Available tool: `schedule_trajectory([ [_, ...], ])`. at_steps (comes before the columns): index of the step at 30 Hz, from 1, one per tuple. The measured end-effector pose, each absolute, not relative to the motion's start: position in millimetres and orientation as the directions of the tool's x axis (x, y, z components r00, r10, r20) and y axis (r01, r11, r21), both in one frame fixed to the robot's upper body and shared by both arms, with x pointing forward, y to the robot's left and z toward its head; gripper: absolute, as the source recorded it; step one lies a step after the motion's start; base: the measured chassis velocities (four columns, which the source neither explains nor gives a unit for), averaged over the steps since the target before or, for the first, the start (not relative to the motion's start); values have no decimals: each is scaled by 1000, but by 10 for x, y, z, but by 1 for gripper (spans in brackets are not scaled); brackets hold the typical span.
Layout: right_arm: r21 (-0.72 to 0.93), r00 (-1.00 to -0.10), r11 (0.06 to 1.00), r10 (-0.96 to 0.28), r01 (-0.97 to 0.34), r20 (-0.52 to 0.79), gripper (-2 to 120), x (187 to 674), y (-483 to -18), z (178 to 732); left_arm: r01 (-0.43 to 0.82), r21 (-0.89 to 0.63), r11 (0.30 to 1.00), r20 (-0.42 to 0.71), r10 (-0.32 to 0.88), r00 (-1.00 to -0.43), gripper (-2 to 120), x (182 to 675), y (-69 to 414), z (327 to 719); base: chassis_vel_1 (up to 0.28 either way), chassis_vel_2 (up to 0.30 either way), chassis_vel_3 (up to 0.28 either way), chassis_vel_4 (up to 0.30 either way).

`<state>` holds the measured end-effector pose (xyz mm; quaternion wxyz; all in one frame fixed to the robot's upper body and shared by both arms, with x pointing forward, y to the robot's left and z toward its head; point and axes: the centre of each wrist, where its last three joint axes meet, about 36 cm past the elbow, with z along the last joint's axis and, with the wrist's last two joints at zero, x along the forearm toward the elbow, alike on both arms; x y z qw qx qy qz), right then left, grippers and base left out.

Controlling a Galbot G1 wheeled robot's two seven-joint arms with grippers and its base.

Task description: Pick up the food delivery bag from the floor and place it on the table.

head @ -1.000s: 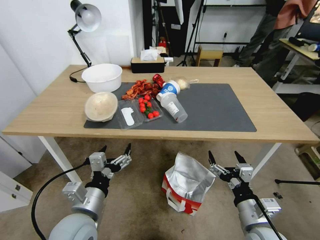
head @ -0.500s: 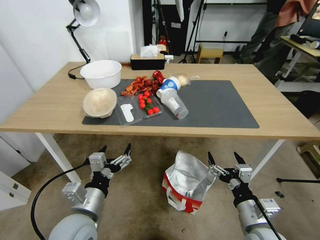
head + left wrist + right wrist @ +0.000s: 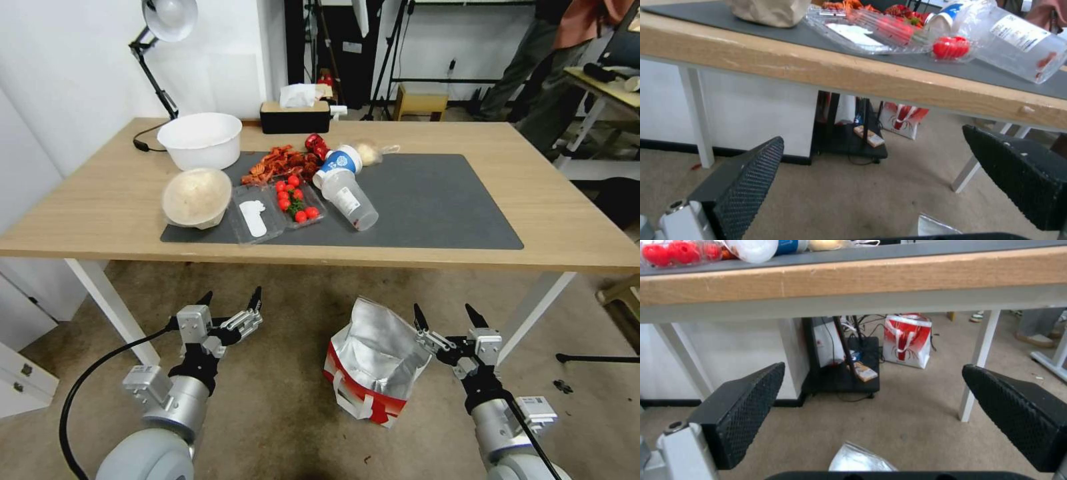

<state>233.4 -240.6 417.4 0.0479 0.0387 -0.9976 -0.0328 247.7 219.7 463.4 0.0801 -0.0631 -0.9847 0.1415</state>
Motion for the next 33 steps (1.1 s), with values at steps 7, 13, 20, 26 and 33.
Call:
schedule_trajectory([
  [7, 67, -992, 995, -80, -74, 93, 100, 2327, -2412, 4183, 105, -289, 952, 136, 150, -979, 100, 2485, 2195, 4638, 0, 0, 0, 0],
  [13, 66, -992, 995, -80, -74, 94, 100, 2328, -2414, 4183, 106, -288, 952, 134, 150, -980, 100, 2490, 2198, 4639, 0, 0, 0, 0],
  [20, 65, -992, 995, -81, -75, 95, 100, 2330, -2415, 4180, 104, -288, 952, 134, 148, -980, 100, 2492, 2200, 4636, 0, 0, 0, 0],
  [26, 64, -992, 995, -81, -75, 96, 100, 2329, -2419, 4176, 103, -286, 953, 134, 146, -980, 100, 2493, 2205, 4636, 0, 0, 0, 0],
  [33, 64, -992, 995, -81, -75, 97, 100, 2328, -2420, 4172, 104, -285, 953, 126, 145, -981, 100, 2494, 2214, 4637, 0, 0, 0, 0],
])
